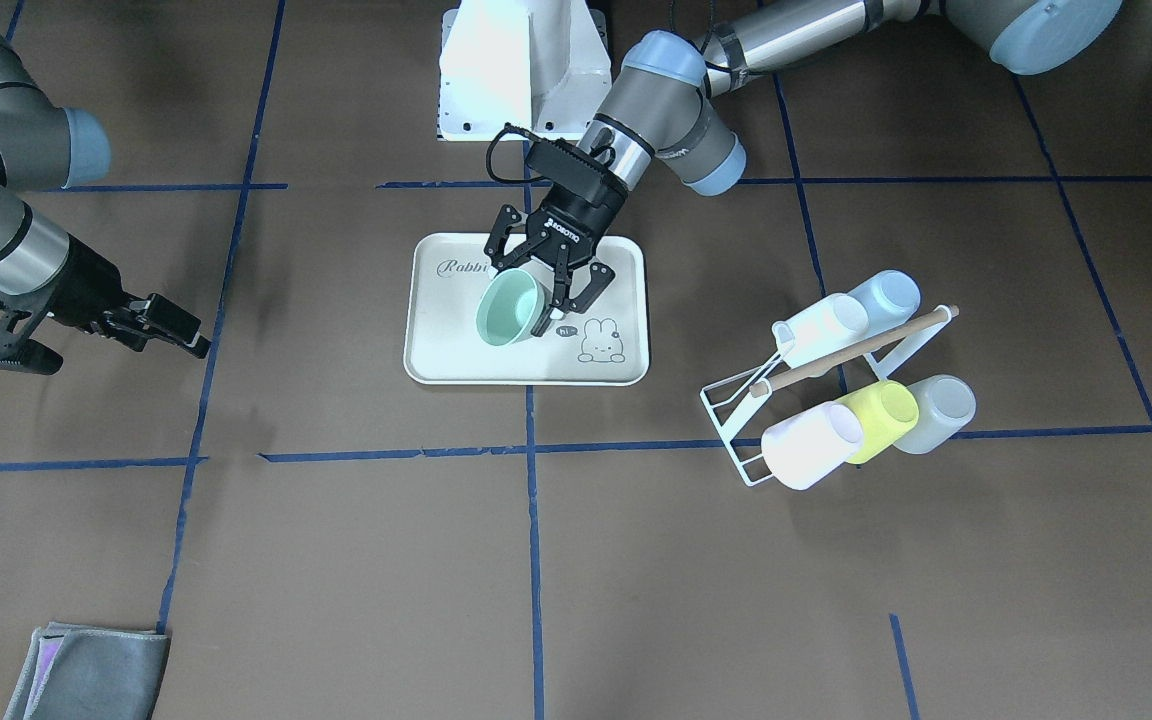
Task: Pick up and place green cup on tray
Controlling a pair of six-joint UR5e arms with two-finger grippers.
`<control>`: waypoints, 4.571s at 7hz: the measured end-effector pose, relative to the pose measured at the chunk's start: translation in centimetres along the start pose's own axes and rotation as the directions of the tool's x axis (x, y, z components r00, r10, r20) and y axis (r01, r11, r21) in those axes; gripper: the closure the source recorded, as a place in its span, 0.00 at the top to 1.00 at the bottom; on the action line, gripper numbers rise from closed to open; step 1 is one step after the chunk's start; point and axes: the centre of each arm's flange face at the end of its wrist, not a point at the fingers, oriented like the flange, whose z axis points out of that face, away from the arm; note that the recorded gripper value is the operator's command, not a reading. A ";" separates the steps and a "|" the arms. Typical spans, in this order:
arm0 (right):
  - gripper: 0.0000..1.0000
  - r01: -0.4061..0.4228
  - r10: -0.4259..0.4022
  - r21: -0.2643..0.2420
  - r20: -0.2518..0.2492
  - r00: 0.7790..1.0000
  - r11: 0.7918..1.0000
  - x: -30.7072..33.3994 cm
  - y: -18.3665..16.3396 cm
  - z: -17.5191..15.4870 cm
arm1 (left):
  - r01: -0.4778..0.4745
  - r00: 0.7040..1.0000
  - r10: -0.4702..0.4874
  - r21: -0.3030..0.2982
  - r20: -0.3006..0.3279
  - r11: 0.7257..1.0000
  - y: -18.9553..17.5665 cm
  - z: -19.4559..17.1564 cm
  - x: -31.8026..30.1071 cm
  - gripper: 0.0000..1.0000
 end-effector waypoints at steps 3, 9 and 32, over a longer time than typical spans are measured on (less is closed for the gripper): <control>1.00 -0.030 0.027 0.081 0.033 0.999 0.996 1.3 -3.3 -5.1 | 0.020 1.000 -0.020 0.029 0.003 0.999 4.1 0.2 1.0 0.63; 1.00 0.058 -0.059 0.161 0.002 0.998 0.985 8.4 -5.8 -11.0 | 0.034 0.999 -0.033 0.042 -0.020 0.999 6.3 0.1 1.1 0.90; 1.00 0.264 -0.243 0.062 -0.235 0.941 0.963 23.4 -9.4 -18.9 | 0.443 0.892 -0.152 -0.754 0.426 0.486 -8.1 -28.0 -58.1 1.00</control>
